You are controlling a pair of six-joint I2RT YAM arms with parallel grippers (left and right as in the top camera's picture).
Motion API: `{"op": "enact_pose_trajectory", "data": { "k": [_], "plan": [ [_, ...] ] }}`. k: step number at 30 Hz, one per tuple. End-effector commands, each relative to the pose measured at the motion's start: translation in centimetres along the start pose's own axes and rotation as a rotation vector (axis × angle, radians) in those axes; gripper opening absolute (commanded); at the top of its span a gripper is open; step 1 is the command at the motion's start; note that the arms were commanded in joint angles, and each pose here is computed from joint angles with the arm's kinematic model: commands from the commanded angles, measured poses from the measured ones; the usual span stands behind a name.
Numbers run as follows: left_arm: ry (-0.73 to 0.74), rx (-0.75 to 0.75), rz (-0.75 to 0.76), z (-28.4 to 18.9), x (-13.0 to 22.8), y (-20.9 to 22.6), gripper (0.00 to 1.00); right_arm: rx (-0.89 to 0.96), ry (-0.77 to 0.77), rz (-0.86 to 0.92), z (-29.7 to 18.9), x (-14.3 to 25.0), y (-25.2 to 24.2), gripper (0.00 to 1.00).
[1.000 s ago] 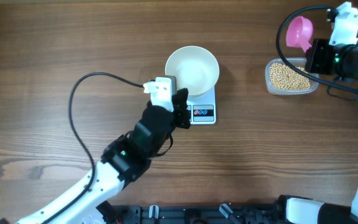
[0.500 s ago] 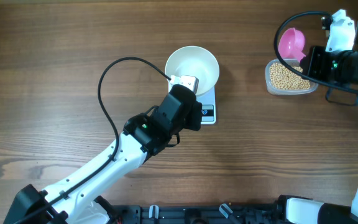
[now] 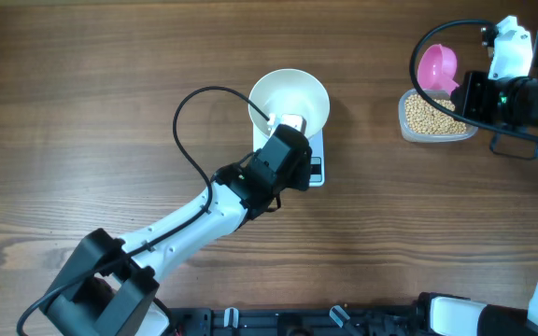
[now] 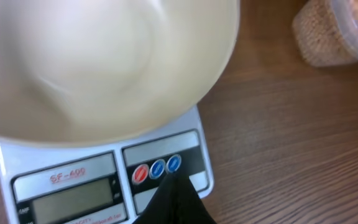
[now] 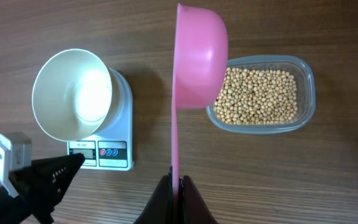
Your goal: Scoop item into bowl and weigh 150g on scale
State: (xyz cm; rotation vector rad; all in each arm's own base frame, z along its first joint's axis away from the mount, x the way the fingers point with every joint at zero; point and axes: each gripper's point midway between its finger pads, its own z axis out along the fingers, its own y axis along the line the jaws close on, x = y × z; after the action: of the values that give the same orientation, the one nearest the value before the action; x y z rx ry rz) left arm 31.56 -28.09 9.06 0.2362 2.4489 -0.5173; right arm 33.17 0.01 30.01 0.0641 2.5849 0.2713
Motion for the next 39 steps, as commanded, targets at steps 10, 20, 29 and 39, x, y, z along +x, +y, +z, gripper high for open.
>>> {"op": "enact_pose_trajectory", "data": {
  "k": [10, 20, 29, 39],
  "plan": [
    [-0.034, 0.108, 0.011, -2.7, 0.9, -0.7, 0.04, 0.012, -0.015, -0.026, -0.3, -0.5, -0.2, 0.04],
    [-0.045, 0.074, 0.009, 1.8, 3.1, 1.0, 0.04, 0.011, -0.014, -0.025, -0.3, -0.4, -0.2, 0.04],
    [-0.070, -0.078, 0.010, 3.0, 3.4, 4.0, 0.04, 0.012, -0.014, -0.026, -0.3, -0.5, -0.2, 0.05],
    [-0.050, 0.001, 0.009, 4.2, 3.9, 2.7, 0.04, 0.012, -0.015, -0.027, -0.3, -0.5, -0.2, 0.04]
  ]
}}
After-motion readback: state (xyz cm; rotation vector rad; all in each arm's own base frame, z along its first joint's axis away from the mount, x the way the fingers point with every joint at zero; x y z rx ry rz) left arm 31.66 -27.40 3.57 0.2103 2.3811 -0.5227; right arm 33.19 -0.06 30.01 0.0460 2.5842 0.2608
